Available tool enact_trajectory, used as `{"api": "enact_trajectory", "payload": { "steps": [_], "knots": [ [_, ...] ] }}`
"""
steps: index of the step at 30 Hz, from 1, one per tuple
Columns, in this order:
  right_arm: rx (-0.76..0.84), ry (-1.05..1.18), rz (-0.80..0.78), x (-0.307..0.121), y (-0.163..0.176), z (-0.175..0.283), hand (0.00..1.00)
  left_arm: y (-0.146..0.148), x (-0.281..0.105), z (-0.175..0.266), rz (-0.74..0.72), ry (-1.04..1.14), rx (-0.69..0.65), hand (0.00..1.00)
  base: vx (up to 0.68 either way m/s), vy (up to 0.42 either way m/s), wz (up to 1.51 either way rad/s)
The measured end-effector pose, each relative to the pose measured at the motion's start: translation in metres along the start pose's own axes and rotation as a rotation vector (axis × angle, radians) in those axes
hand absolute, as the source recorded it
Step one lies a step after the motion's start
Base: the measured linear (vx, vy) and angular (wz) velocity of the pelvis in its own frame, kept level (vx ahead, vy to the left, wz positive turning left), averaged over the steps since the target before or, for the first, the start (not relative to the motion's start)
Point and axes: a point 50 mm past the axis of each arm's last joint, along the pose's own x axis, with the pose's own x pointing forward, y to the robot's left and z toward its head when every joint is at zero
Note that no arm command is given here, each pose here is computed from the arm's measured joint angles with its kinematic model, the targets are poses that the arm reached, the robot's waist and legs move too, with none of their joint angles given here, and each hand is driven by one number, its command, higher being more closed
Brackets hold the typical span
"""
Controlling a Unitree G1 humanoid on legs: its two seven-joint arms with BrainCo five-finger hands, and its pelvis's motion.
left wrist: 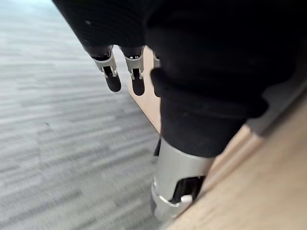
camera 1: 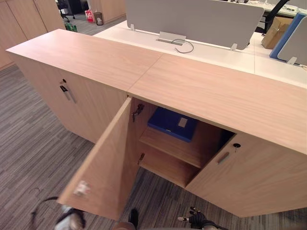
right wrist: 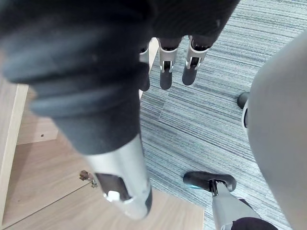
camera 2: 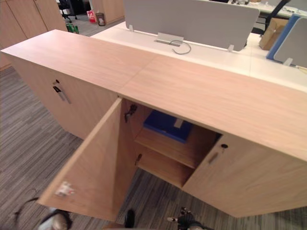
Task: Walk over to the cabinet, pick up the folder, carry it to the office cabinet, place the folder inside the office cabinet, then close the office cabinet door
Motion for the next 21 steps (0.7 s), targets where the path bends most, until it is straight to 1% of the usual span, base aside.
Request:
{"api": "enact_trajectory", "payload": {
  "steps": [3,4,7,10,12,15,18,21],
  "knots": [
    [-0.018,-0.003,-0.008,0.0,0.0,0.0,0.0,-0.028,-0.004,0.038,-0.111,-0.153,0.0,0.0,-0.1,0.039,0.04],
    [-0.033,-0.004,-0.012,0.0,0.0,0.0,0.0,-0.037,-0.006,0.06,-0.147,-0.242,0.002,0.0,-0.04,-0.001,0.08],
    [-0.038,-0.006,-0.018,0.0,0.001,0.0,0.0,-0.04,-0.005,0.085,-0.157,-0.329,-0.034,0.0,0.0,-0.006,0.01],
    [-0.042,-0.002,-0.018,0.0,0.002,-0.001,0.0,-0.046,-0.009,0.091,-0.192,-0.349,-0.04,0.0,0.09,-0.036,-0.01],
    [-0.072,-0.007,-0.014,0.0,0.004,0.001,0.0,-0.048,-0.009,0.09,-0.21,-0.344,-0.041,0.0,0.1,-0.041,0.03],
    [-0.075,-0.02,-0.002,0.001,0.009,0.006,0.0,-0.05,-0.01,0.086,-0.23,-0.342,-0.019,0.0,0.08,-0.052,-0.05],
    [-0.069,-0.051,0.024,0.003,0.02,0.018,0.0,-0.05,-0.011,0.084,-0.241,-0.342,-0.018,0.0,0.01,-0.032,-0.37],
    [-0.064,-0.064,0.029,0.002,0.023,0.021,0.0,-0.052,-0.011,0.088,-0.259,-0.36,-0.008,0.0,-0.05,-0.007,-0.45]
  ]
}}
